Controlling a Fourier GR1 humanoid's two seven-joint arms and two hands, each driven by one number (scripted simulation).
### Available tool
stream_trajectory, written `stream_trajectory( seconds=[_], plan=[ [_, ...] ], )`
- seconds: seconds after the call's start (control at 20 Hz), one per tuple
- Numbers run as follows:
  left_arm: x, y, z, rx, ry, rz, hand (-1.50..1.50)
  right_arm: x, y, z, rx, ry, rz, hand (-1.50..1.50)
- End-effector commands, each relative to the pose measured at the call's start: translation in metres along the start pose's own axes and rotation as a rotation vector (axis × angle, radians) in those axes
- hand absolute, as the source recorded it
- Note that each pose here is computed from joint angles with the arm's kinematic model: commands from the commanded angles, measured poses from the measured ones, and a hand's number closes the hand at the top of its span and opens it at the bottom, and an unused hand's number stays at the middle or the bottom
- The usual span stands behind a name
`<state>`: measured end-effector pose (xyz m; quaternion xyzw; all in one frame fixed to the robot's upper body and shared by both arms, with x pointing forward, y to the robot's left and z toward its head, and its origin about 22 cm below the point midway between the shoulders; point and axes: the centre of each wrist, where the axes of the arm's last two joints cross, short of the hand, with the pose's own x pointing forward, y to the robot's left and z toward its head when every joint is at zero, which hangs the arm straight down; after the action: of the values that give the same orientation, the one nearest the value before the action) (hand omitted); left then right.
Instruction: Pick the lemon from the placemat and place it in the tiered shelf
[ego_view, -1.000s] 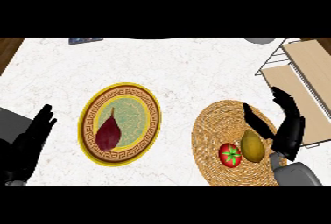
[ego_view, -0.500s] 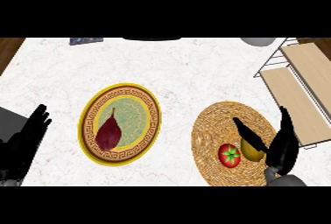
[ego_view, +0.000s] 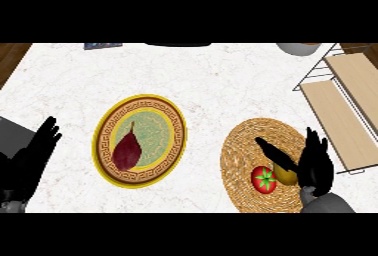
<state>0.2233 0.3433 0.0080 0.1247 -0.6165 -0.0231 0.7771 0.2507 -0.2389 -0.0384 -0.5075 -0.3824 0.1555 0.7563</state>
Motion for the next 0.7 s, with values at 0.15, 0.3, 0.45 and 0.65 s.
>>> stream_trajectory(
  seconds=[0.15, 0.3, 0.45, 0.65],
  plan=[
    [-0.003, 0.0, -0.001, -0.014, 0.005, 0.004, 0.0, 0.046, -0.017, 0.008, 0.071, 0.176, 0.365, -1.5],
    [0.001, 0.004, -0.005, 0.012, 0.018, -0.003, 0.0, 0.067, -0.04, 0.016, 0.071, 0.187, 0.415, -1.5],
    [-0.008, 0.007, 0.001, -0.015, 0.016, 0.002, 0.0, 0.077, -0.042, 0.033, 0.091, 0.206, 0.446, -1.5],
    [-0.004, -0.004, -0.006, 0.005, 0.027, 0.027, 0.0, 0.075, -0.045, 0.036, 0.122, 0.22, 0.46, -1.5]
  ],
)
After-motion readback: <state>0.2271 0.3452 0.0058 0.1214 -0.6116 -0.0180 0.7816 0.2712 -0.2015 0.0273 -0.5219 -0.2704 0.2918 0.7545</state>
